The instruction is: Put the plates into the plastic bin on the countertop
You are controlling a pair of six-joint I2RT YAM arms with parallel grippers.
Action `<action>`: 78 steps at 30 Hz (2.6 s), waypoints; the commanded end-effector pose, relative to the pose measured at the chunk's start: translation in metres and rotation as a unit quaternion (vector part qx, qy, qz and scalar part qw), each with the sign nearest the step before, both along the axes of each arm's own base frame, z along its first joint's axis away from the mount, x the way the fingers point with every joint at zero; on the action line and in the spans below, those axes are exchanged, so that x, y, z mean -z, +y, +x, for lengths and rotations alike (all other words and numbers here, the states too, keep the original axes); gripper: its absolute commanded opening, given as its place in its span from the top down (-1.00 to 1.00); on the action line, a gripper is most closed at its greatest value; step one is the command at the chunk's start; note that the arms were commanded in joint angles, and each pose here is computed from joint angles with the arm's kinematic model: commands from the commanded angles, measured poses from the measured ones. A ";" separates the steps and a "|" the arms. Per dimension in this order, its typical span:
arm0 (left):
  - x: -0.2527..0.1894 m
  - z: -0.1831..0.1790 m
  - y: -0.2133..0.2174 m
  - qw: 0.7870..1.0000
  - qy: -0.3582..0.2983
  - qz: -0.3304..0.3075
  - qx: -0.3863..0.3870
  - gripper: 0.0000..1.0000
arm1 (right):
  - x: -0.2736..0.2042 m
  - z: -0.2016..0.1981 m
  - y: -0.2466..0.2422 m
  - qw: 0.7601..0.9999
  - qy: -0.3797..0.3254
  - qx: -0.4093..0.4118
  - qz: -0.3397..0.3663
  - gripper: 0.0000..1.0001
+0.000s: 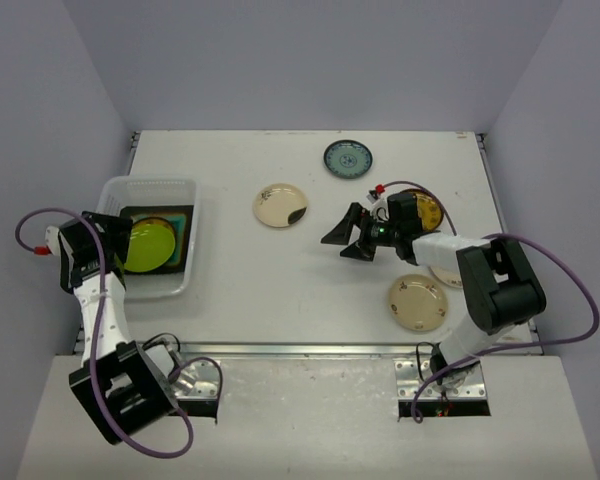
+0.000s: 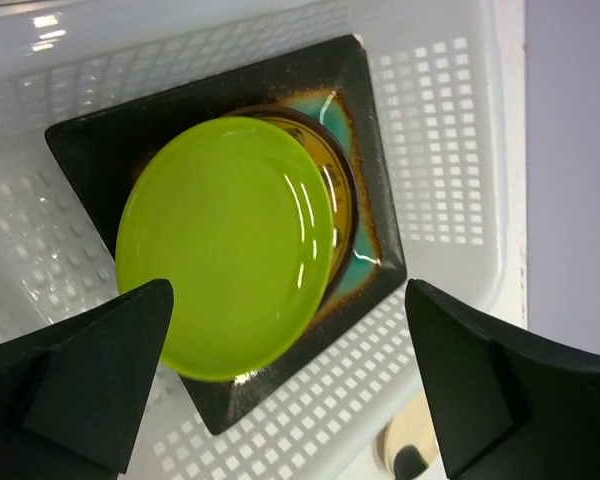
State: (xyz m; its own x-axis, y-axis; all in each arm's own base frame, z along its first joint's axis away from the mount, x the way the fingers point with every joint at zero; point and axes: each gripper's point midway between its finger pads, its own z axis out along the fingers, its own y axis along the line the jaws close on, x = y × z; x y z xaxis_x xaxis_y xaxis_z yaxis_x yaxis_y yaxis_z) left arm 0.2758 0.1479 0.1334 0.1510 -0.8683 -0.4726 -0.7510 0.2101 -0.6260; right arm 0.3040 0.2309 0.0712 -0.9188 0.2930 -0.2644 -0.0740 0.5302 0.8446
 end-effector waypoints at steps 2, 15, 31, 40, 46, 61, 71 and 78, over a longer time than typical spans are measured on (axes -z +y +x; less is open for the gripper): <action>-0.078 0.014 -0.032 0.985 -0.104 0.057 0.121 -1.00 | 0.014 0.037 0.005 0.998 -0.018 0.014 -0.052 -0.98; -0.086 -0.002 -0.190 0.851 -0.128 0.130 0.492 -1.00 | 0.080 0.152 0.047 0.994 0.041 0.084 -0.060 -0.33; -0.076 -0.006 -0.217 0.821 -0.132 0.125 0.541 -1.00 | 0.075 0.144 0.055 0.992 0.019 0.097 -0.073 1.00; -0.073 0.000 -0.281 0.758 -0.126 0.066 0.636 -1.00 | -0.054 0.046 0.053 0.980 -0.130 -0.084 -0.128 1.00; -0.059 0.007 -0.303 0.738 -0.105 0.049 0.664 -0.93 | -0.113 -0.006 0.076 0.970 -0.161 -0.184 0.001 1.00; -0.097 0.038 -0.237 0.854 -0.094 0.117 0.498 1.00 | -0.116 -0.016 0.069 0.975 -0.160 -0.149 0.041 -0.98; -0.061 0.014 -0.028 0.986 -0.073 0.017 0.151 1.00 | -0.090 -0.019 0.020 0.986 -0.136 -0.087 0.027 -0.97; -0.030 0.001 0.008 0.998 -0.041 0.018 0.053 0.91 | -0.085 -0.021 0.008 0.987 -0.134 -0.084 0.034 -0.98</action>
State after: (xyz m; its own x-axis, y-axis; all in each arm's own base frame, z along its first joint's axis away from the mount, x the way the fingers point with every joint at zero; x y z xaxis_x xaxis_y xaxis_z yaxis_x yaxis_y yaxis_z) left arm 0.2732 0.1409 0.1521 0.0044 -0.8835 -0.4683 -0.6809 0.3403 -0.6484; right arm 0.2787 0.2421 0.1368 -0.8935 0.1614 -0.4191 -0.3039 0.4698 0.8288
